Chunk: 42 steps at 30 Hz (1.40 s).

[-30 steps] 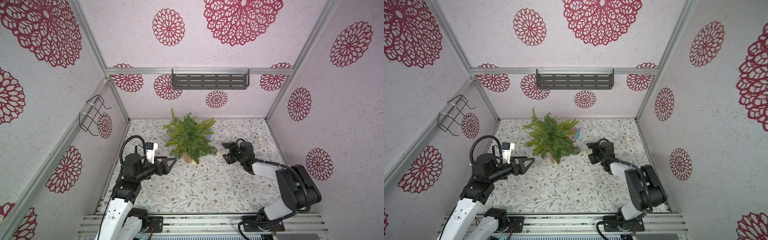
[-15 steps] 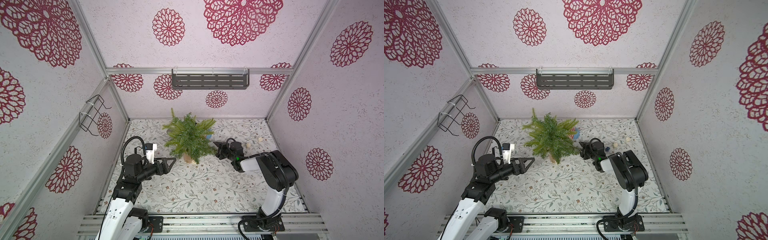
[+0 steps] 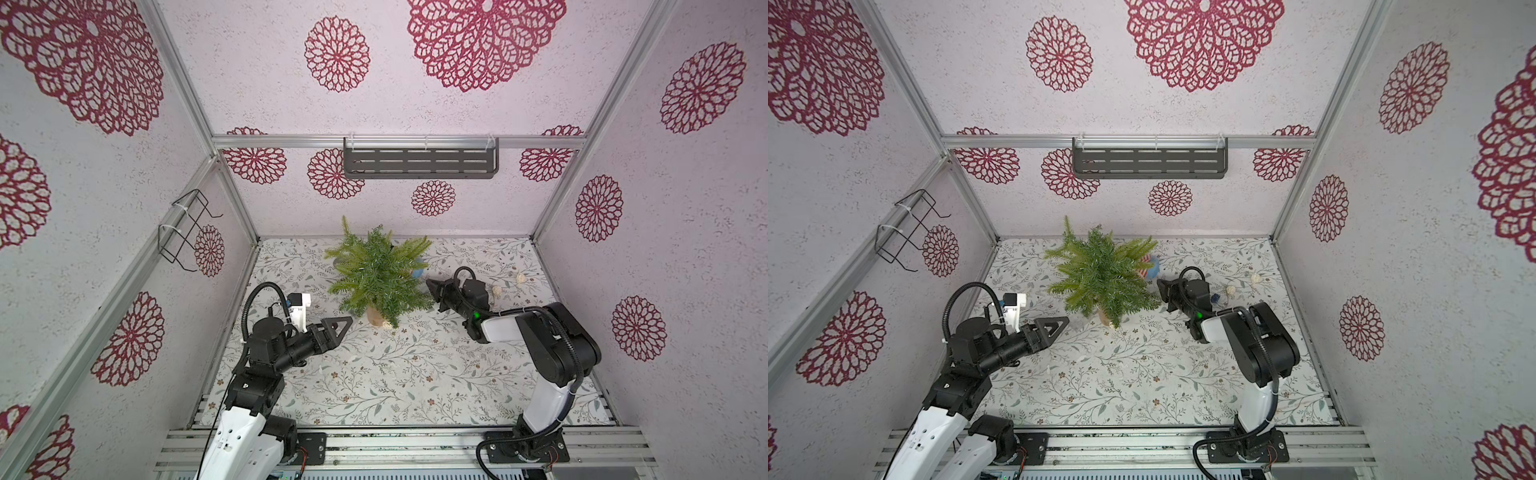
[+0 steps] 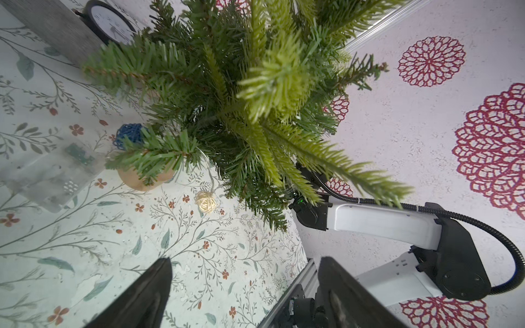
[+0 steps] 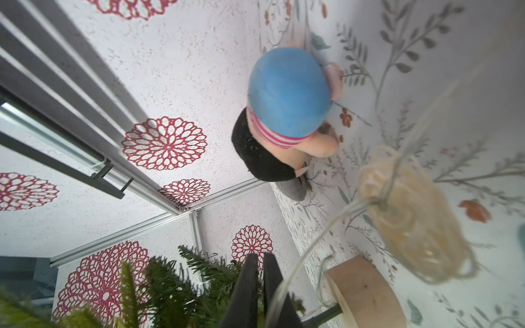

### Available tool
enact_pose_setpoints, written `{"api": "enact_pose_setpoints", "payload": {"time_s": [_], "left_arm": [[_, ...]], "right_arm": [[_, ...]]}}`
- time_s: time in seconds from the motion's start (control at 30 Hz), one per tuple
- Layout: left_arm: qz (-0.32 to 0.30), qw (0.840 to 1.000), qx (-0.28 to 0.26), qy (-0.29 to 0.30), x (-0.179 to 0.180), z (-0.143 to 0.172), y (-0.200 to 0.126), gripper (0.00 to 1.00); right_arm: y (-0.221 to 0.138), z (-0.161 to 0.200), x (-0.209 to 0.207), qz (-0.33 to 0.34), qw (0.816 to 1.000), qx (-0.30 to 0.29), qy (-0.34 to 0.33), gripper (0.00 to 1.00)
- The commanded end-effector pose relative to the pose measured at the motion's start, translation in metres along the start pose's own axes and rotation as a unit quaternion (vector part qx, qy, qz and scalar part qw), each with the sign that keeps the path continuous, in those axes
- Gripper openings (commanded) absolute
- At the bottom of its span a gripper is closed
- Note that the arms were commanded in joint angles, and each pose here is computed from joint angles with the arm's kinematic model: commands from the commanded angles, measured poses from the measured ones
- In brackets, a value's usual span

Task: Remove string lights from the small christmas tree
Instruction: Remove the light string from the Christmas tree.

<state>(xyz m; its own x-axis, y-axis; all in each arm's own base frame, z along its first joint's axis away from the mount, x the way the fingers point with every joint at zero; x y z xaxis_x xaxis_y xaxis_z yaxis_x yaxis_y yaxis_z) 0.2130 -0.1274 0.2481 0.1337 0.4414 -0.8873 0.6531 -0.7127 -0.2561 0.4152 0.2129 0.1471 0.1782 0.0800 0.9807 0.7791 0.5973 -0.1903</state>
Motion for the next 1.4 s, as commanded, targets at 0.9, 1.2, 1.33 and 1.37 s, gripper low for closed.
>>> {"api": "enact_pose_setpoints", "payload": {"time_s": [0.9,1.2,1.33,1.37], "left_arm": [[0.015,0.999,-0.013,-0.038,-0.019,0.015,0.03,0.82],[0.022,0.999,-0.021,-0.024,-0.018,0.015,0.029,0.82],[0.024,0.999,-0.024,-0.021,-0.018,0.014,0.029,0.82],[0.025,0.999,-0.024,-0.021,-0.018,0.014,0.029,0.82]], "right_arm": [[-0.062,0.033,0.122,-0.09,0.984,0.013,-0.156,0.0],[-0.074,0.034,0.143,-0.085,0.978,0.007,-0.193,0.0],[-0.082,0.033,0.145,-0.073,0.977,-0.005,-0.199,0.0],[-0.085,0.033,0.144,-0.071,0.977,-0.008,-0.201,0.0]]}}
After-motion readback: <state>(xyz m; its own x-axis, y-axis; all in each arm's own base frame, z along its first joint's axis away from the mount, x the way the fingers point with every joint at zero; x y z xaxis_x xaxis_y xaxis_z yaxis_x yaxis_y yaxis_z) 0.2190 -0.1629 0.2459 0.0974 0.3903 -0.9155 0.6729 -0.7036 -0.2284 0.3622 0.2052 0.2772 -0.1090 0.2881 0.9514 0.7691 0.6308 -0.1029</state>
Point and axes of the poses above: each gripper's point midway between its finger pads, its own y axis out along the fingers, its own x axis along the line the jaws close on, z = x × y, the point moved 3 cm from there along -y, back along the fingers, and after that the axes turned 11 degrees about -y, right-handed, at the moved point
